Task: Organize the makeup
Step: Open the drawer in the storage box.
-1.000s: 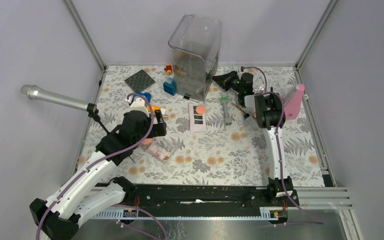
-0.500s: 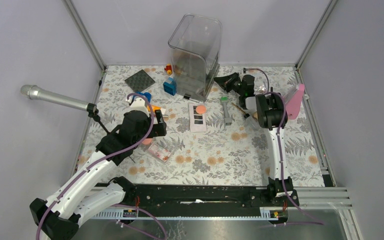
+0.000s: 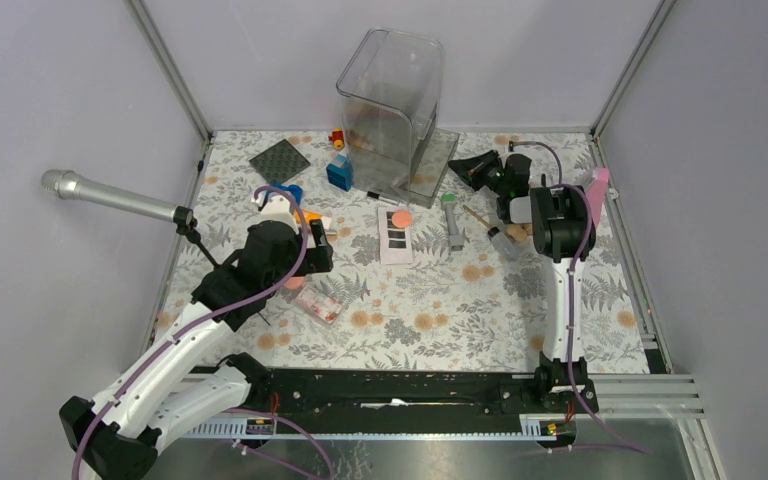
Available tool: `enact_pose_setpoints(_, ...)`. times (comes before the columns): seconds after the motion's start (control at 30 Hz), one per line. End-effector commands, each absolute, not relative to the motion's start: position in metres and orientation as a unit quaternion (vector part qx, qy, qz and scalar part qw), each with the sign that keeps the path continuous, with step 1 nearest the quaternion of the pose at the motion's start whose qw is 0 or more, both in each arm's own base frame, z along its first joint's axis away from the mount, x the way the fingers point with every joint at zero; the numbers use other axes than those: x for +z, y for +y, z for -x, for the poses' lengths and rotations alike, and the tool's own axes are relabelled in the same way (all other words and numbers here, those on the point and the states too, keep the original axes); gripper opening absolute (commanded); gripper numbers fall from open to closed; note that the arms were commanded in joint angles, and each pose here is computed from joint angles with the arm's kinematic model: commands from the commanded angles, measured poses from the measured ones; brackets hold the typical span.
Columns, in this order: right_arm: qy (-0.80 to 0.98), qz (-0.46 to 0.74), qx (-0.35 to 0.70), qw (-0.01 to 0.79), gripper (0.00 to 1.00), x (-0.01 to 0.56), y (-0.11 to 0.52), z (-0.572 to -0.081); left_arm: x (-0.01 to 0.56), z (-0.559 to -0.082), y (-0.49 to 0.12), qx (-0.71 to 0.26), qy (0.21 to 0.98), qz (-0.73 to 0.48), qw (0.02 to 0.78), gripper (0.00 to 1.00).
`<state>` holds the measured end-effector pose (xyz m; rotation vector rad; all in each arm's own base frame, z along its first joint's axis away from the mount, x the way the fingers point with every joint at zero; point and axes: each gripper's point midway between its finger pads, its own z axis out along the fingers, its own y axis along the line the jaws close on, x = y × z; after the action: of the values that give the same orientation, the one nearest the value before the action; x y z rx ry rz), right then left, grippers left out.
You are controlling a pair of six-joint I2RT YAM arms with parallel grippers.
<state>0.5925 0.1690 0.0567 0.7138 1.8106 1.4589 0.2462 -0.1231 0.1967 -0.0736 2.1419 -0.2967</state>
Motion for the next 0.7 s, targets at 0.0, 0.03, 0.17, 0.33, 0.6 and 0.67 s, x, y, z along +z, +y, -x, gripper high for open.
enact_pose_setpoints(0.0,0.708,-0.262,0.537,0.376,0.02,0.065,0.145,-0.587,0.210,-0.251,-0.126,-0.132,0.861,0.028,0.490,0.99)
enact_pose_setpoints(0.03,0.707,-0.265,0.536,0.379,0.02,0.065,0.140,-0.586,0.210,-0.251,-0.126,-0.132,0.861,0.028,0.490,0.99)
enact_pose_setpoints(0.17,0.708,-0.273,0.525,0.385,0.02,0.063,0.118,-0.583,0.210,-0.251,-0.126,-0.133,0.861,0.027,0.490,0.99)
enact_pose_setpoints(0.33,0.712,-0.272,0.516,0.391,0.04,0.061,0.105,-0.578,0.210,-0.251,-0.126,-0.134,0.861,0.027,0.490,0.99)
enact_pose_setpoints(0.6,0.722,-0.262,0.505,0.395,0.05,0.062,0.099,-0.576,0.210,-0.251,-0.126,-0.133,0.861,0.028,0.491,0.99)
enact_pose_setpoints(0.67,0.726,-0.259,0.499,0.397,0.05,0.065,0.096,-0.577,0.210,-0.251,-0.126,-0.133,0.861,0.028,0.490,0.99)
